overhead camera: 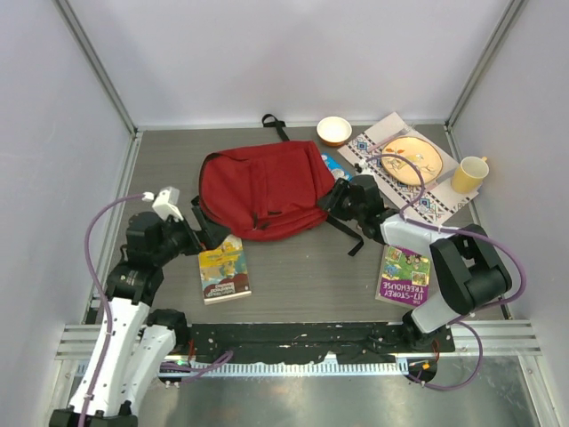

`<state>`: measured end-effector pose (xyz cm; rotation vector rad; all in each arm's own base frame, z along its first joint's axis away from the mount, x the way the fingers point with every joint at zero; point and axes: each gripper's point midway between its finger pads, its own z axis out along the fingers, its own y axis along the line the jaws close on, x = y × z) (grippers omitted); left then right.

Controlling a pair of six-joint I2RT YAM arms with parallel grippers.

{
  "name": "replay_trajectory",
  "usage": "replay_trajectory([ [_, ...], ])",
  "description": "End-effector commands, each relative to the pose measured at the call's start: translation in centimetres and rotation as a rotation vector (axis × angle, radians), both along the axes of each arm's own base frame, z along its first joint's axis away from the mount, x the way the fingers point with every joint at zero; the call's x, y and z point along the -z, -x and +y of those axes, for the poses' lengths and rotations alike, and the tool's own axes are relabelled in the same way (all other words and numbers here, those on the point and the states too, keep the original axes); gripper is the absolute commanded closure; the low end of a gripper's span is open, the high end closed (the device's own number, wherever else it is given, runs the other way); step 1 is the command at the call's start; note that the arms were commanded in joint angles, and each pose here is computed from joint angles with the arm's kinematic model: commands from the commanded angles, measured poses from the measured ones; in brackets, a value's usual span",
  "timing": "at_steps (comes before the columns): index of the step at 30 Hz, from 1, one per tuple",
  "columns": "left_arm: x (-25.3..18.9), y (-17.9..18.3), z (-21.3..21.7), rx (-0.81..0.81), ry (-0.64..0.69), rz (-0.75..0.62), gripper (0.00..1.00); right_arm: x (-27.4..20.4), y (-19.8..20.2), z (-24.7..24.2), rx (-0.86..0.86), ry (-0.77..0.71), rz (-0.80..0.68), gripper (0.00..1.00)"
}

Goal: Pack the student bag
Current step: Move the student bag to the center of the board, then move the book to the center of the board.

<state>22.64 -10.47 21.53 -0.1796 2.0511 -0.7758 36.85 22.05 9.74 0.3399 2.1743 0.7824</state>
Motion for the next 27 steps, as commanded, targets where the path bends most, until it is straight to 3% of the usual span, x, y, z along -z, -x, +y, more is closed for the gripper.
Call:
replay_trajectory([
  [1,1.6,0.2,-1.9,0.002,-0.033,0.020,0.00,-3.1,-0.3,0.2,-0.013,-0.028,-0.055,0.40],
  [3,1.8,0.0,-1.1,-0.067,-0.079,0.014,0.00,-2.9,0.1,-0.7,-0.001,0.018,-0.046,0.26],
  [6,0.9,0.0,0.1,-0.122,-0.116,-0.008,0.00,-3.7,2.4,-1.8,-0.013,0.040,-0.061,0.18],
  [11,0.6,0.3,0.5,-0.115,-0.164,0.014,0.00,-6.5,6.9,-3.7,-0.034,0.061,-0.128,0.14],
  [16,0.3,-0.4,2.1,-0.192,-0.220,-0.009,0.00,-6.1,12.5,2.9,-0.259,-0.087,-0.115,0.14],
  [27,-1.1,1.6,5.2,-0.297,-0.291,-0.003,0.00,-0.2,17.0,17.5,-0.496,-0.093,0.015,0.14],
])
